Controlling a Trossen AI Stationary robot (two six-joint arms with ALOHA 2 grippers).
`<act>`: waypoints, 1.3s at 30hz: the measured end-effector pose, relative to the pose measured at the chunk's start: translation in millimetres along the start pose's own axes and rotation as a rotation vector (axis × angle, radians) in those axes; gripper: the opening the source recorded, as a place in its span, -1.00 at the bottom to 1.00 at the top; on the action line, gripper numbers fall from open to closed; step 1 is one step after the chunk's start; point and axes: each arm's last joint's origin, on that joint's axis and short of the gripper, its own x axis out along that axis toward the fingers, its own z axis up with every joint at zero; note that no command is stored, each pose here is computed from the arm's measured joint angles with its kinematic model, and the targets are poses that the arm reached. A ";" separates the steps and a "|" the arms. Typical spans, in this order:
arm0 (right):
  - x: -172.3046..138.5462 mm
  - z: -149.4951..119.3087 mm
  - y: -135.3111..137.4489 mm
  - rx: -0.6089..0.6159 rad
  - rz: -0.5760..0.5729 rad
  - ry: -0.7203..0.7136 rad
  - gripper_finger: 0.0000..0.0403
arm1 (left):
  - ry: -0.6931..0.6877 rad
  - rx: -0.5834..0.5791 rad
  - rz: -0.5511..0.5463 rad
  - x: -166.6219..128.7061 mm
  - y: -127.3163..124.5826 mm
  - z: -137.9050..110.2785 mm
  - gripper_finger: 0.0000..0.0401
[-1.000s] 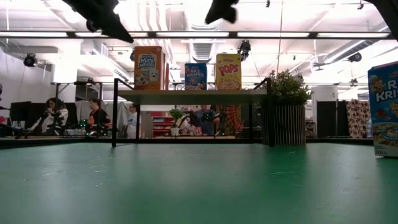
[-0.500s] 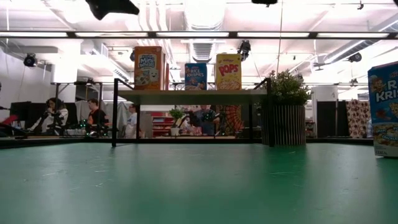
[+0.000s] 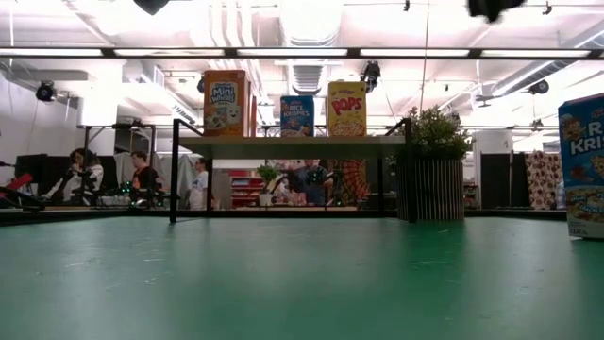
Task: Stack cereal on shelf
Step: Put the right blue cereal box on the shelf
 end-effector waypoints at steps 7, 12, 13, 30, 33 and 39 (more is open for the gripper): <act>24.6 -39.2 -22.0 0.176 -0.034 -0.002 -0.96 | 0.004 -0.001 0.000 1.6 -0.7 -0.2 -1.00; 37.0 -59.9 -45.9 0.328 -0.084 -0.006 -0.96 | 0.017 0.004 0.001 5.1 -2.2 -1.4 -1.00; 39.0 -62.4 -49.7 0.355 -0.091 -0.010 -0.95 | 0.019 0.005 0.001 5.7 -2.5 -1.5 -1.00; 60.2 -70.1 -60.3 0.428 -0.101 0.023 0.16 | 0.028 0.024 0.003 8.3 -3.6 -2.3 -1.00; 60.9 -70.4 -59.9 0.428 -0.094 0.042 0.35 | 0.028 0.024 0.003 8.3 -3.6 -2.3 -1.00; 60.7 -72.3 -53.4 0.399 -0.055 0.032 0.57 | 0.028 0.024 0.003 8.4 -3.6 -2.3 -1.00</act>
